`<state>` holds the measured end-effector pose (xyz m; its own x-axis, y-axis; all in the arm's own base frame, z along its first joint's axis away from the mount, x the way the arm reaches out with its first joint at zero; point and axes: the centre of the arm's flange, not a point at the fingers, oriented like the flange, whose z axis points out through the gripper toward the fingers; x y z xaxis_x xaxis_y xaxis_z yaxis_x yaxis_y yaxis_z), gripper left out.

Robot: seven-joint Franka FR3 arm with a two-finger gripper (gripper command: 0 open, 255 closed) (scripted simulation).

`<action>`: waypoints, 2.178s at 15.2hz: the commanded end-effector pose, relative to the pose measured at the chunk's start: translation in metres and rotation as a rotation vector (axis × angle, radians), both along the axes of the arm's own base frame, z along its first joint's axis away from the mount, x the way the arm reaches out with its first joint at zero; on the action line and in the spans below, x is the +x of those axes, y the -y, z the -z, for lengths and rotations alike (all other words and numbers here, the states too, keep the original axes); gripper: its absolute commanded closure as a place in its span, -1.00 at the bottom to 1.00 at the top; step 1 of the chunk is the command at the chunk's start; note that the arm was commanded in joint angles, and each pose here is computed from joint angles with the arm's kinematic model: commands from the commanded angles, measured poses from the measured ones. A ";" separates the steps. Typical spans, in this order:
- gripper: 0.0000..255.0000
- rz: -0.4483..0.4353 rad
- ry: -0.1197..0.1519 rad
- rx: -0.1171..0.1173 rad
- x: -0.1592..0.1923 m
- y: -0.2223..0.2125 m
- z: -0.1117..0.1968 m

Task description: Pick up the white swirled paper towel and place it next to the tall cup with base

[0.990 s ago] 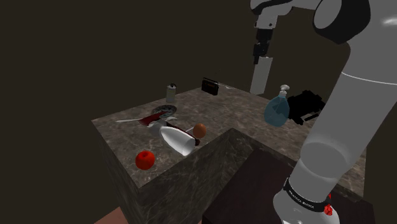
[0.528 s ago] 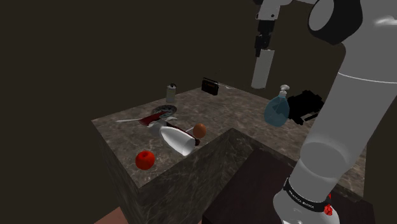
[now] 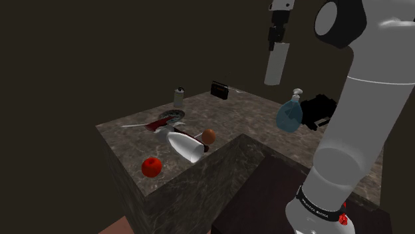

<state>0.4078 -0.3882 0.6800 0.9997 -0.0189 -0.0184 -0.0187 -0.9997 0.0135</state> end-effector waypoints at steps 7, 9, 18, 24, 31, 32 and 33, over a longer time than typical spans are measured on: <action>1.00 0.000 0.000 0.000 0.033 -0.071 -0.010; 1.00 0.000 0.000 0.000 0.043 -0.095 -0.010; 1.00 0.000 0.000 0.000 0.092 -0.204 -0.011; 1.00 0.000 0.000 0.000 0.124 -0.274 -0.011; 1.00 0.000 0.000 0.000 0.124 -0.274 0.026; 1.00 0.000 0.000 0.000 0.124 -0.274 0.031; 1.00 0.000 0.000 0.000 0.124 -0.274 0.036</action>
